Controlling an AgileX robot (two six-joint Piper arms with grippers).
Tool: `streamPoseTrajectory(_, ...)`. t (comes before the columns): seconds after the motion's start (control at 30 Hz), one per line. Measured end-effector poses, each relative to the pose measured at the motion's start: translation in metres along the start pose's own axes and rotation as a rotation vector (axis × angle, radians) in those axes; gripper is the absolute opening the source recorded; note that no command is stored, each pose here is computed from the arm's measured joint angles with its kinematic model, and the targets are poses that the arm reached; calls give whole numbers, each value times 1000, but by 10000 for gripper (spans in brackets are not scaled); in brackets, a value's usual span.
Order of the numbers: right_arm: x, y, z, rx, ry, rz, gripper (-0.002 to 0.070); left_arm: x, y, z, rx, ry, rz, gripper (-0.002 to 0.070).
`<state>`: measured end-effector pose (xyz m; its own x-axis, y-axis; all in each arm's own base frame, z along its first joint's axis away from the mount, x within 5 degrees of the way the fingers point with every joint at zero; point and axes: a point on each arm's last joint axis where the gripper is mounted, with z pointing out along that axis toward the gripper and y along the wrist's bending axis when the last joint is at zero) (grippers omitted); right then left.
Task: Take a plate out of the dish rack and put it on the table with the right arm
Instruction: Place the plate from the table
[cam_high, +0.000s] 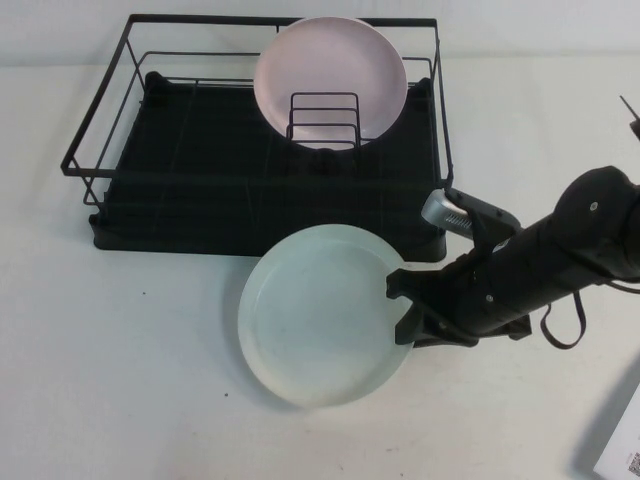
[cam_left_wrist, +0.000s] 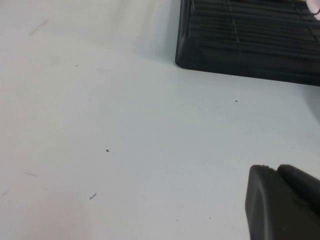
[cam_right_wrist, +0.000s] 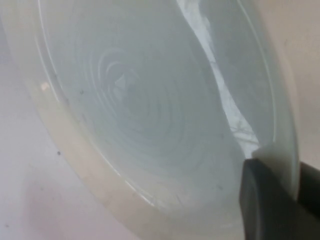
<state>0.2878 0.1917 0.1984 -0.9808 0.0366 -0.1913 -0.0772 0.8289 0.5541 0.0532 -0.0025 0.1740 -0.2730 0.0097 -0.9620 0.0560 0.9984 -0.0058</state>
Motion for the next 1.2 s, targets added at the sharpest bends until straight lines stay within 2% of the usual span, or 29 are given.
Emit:
streamPoseTrajectory(0.57,-3,-16,38,10,41,127,36,0,0,0,0,0,0,-4)
streamPoseTrajectory(0.67,-3,-18,39,21,42,110,79,0,0,0,0,0,0,-4)
streamPoseTrajectory(0.9,-4,-17,37,27,38,91,309,0,0,0,0,0,0,-4)
streamPoseTrajectory(1.0,-4,-15,29,40,22,40,369,0,0,0,0,0,0,-4)
streamPoseTrajectory(1.13,-5,-2,-4,54,-45,-89,363,0,0,0,0,0,0,-4)
streamPoseTrajectory(1.2,-1,9,-33,51,-89,-173,298,0,0,0,0,0,0,-4)
